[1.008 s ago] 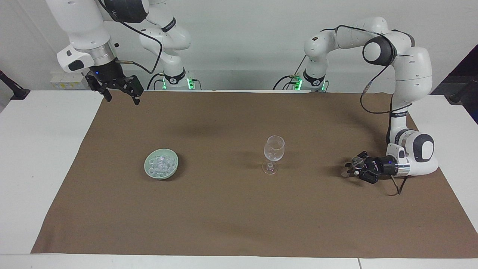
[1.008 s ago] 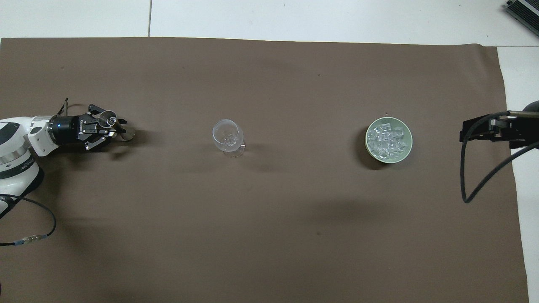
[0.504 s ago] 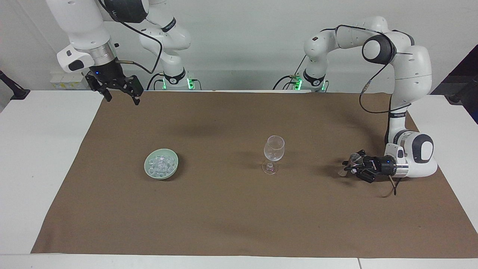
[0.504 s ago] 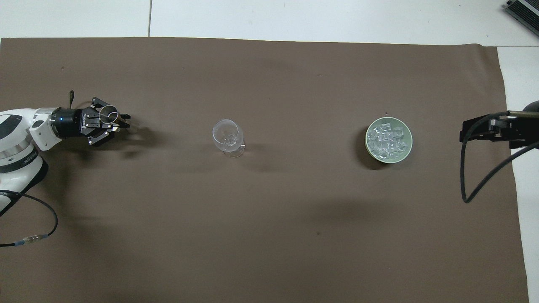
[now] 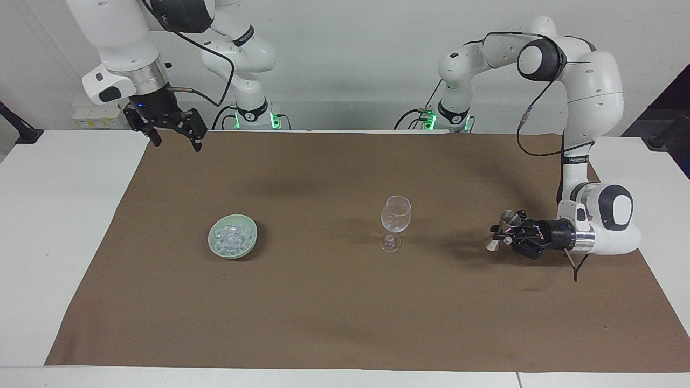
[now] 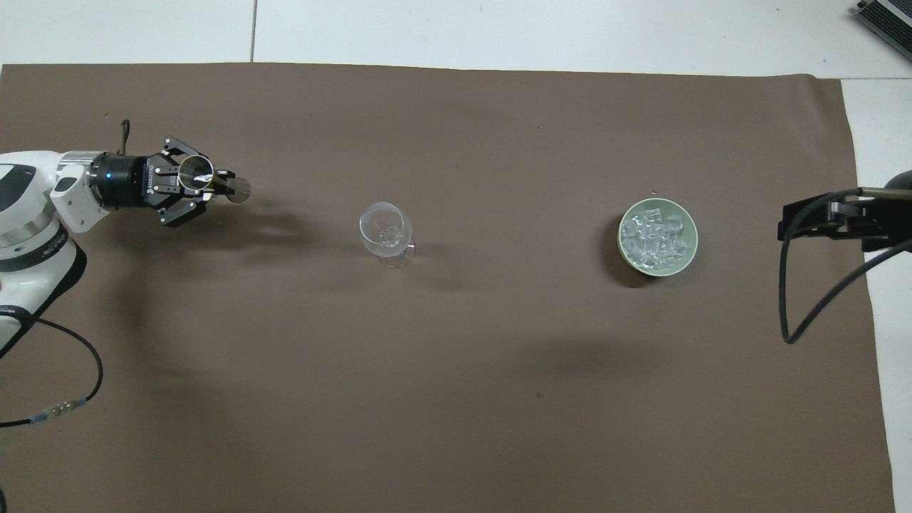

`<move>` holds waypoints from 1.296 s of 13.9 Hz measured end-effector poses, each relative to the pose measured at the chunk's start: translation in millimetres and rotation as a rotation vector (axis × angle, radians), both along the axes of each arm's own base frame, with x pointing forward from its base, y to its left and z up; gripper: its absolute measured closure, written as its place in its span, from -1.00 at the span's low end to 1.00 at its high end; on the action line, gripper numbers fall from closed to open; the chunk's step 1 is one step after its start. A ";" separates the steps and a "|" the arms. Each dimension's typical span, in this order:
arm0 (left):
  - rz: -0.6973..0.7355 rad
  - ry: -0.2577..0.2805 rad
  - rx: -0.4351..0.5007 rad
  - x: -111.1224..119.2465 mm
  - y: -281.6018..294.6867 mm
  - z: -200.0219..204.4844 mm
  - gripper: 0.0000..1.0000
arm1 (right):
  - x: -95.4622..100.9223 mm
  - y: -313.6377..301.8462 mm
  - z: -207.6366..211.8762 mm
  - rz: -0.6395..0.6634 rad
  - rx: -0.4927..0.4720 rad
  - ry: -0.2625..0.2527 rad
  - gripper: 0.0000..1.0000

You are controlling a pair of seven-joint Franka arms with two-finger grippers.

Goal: Pour wine and add ice with both arms
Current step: 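Lift the silver cup with the left gripper toward the wine glass, then move the held silver cup over the clear wine glass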

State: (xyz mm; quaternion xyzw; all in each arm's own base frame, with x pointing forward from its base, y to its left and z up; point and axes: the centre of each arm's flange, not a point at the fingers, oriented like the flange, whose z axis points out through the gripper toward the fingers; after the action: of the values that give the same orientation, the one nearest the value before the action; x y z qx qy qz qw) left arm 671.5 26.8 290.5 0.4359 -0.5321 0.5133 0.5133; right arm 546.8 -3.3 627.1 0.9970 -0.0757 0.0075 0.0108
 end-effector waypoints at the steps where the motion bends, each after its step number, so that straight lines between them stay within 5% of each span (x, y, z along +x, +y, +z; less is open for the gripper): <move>1: -0.005 0.005 0.010 2.6 -13.0 4.0 0.57 | 0.0 0.0 0.0 0.000 0.000 0.000 -1.00; 6: -0.003 0.054 0.089 1.1 -52.8 29.1 0.57 | 0.0 0.0 0.0 0.000 0.000 0.000 -1.00; 18: 0.060 0.108 0.190 -52.5 -100.8 52.5 0.57 | 0.0 0.0 0.0 0.000 0.000 0.000 -1.00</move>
State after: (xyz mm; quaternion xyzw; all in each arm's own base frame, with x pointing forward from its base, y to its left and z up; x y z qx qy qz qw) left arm 619.0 -74.0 343.0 0.5255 -0.5366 0.4514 0.4819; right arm 546.8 -3.3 627.1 0.9970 -0.0757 0.0075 0.0108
